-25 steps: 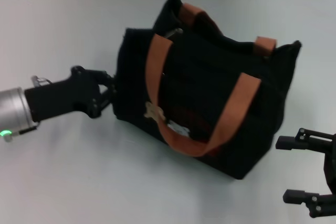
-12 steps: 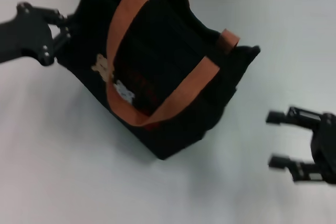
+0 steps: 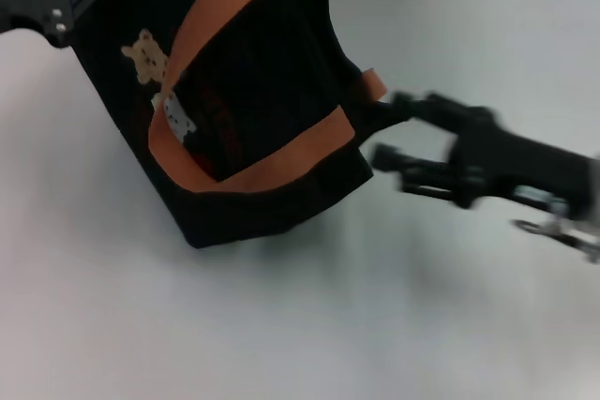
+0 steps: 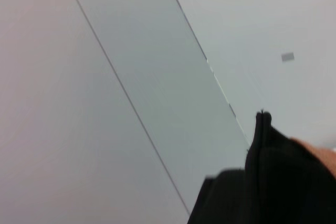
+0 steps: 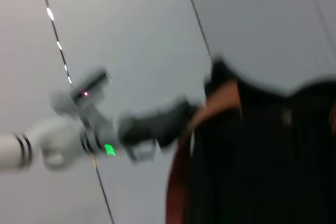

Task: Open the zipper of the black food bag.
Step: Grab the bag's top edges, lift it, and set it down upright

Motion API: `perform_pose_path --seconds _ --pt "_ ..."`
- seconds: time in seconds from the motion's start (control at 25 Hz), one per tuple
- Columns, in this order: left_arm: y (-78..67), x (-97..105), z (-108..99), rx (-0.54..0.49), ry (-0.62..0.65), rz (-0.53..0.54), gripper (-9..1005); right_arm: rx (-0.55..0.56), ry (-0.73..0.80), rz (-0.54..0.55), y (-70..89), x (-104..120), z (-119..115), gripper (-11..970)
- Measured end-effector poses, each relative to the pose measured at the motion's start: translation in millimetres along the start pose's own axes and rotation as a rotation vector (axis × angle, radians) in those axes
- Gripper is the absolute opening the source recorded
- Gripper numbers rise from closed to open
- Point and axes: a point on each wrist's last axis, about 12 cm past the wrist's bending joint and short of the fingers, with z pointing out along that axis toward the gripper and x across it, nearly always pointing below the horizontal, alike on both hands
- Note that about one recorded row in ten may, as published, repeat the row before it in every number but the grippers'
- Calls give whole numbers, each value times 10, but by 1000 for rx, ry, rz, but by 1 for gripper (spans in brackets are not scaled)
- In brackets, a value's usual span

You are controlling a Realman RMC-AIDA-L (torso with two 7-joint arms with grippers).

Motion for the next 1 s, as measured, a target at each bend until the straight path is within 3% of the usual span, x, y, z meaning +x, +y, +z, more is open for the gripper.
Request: perform_pose_path --seconds 0.08,0.12,0.28,0.44,0.6,1.0 --pt "-18 -34 14 11 -28 15 69 -8 86 23 -50 76 366 804" --pt "-29 -46 22 17 -40 21 69 -8 86 23 -50 76 366 804" --pt "-113 -56 78 31 -76 57 69 -28 146 21 -49 98 756 802" --pt "-191 -32 106 39 -88 71 69 -37 151 16 -45 92 782 801" --pt "-239 4 91 42 -92 75 69 -23 140 24 -61 96 644 800" --pt "-360 137 64 37 -79 60 68 42 -2 -1 50 96 -149 797"
